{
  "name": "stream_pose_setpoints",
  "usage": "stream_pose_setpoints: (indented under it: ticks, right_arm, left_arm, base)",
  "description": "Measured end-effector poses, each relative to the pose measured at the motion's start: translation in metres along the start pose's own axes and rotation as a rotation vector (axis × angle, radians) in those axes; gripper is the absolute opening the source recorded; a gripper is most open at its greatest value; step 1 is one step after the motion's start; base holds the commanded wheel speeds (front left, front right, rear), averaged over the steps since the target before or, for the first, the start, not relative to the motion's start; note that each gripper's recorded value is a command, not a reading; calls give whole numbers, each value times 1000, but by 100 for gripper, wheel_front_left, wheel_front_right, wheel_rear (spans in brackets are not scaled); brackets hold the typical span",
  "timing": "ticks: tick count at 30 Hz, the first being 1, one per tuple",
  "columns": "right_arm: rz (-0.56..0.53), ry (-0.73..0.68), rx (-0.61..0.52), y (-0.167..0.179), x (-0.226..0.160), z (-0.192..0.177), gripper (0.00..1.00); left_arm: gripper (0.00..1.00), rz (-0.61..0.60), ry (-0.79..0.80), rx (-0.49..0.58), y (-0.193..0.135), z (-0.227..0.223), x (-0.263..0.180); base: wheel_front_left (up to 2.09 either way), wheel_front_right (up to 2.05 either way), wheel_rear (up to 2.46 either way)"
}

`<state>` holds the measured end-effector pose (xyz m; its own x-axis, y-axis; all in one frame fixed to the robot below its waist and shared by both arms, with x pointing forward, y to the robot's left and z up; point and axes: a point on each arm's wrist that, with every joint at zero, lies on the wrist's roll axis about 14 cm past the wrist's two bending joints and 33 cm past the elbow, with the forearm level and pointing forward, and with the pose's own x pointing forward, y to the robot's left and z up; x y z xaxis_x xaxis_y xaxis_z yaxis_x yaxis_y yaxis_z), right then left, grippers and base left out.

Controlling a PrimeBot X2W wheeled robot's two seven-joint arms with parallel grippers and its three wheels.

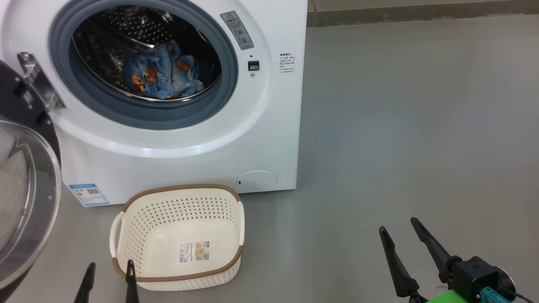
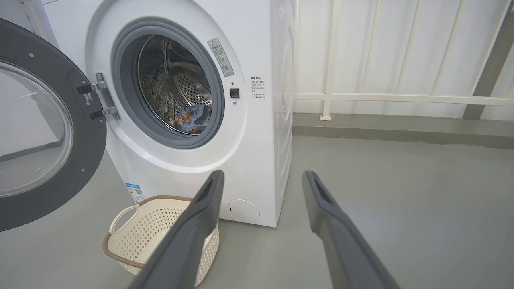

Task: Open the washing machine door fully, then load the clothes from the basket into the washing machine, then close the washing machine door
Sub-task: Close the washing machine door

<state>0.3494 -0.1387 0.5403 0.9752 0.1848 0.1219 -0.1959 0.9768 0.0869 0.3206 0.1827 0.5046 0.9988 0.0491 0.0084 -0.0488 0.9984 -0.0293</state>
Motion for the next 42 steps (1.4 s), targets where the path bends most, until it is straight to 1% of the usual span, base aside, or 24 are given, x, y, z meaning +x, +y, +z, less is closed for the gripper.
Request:
stream_pose_setpoints:
  ticks: [13, 24, 31, 42]
  right_arm:
    - [-3, 5, 0, -1, 0, -1, 100]
    - [5, 1, -1, 1, 2, 0, 100]
    - [64, 14, 6, 17, 15, -4, 100]
    - [248, 45, 7, 68, 47, -16, 100]
  left_arm:
    - [100, -7, 1, 2, -3, 0, 0]
    - [100, 14, -5, 3, 2, 2, -3]
    - [100, 79, -19, 6, 19, 6, -11]
    - [100, 269, -23, 11, 68, 8, -44]
  base:
    - [0, 0, 0]
    - [0, 0, 0]
    - [0, 0, 0]
    - [0, 0, 0]
